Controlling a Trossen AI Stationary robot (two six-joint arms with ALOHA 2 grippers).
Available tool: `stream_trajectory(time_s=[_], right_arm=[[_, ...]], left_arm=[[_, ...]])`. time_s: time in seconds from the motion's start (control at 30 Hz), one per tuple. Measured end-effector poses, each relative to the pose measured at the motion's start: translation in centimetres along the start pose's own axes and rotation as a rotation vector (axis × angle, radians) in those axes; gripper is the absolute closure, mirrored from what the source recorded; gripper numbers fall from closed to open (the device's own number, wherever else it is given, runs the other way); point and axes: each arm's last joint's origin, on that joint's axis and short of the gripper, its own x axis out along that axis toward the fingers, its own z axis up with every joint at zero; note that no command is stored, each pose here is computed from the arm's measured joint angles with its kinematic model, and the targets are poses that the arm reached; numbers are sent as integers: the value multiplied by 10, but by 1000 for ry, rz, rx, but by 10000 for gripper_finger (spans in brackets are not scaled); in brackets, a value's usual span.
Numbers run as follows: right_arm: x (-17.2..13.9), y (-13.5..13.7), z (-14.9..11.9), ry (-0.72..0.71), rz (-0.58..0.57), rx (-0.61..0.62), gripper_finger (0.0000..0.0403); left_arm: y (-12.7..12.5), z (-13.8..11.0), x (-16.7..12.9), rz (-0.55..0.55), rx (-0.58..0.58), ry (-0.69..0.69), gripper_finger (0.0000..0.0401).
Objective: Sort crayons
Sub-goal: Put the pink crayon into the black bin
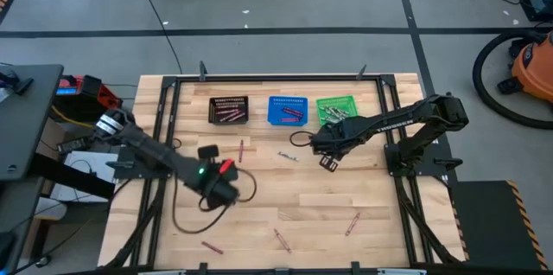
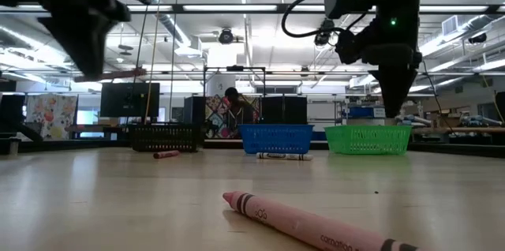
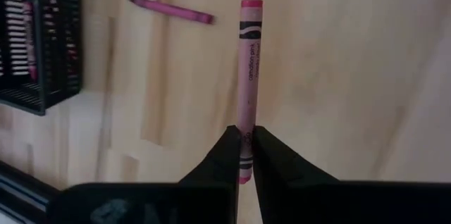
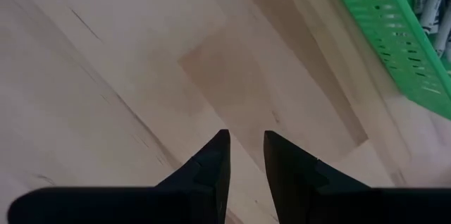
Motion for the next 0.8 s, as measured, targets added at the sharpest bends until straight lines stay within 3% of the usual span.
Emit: stream_trajectory(time_s=[0.53, 0.8], right_arm=[[-1, 7, 8, -84, 69, 21, 309], [-1, 7, 9, -96, 71, 23, 309]], left_arm=[[98, 48, 45, 48, -54, 82, 376], [150, 48, 74, 47, -112, 148, 376]])
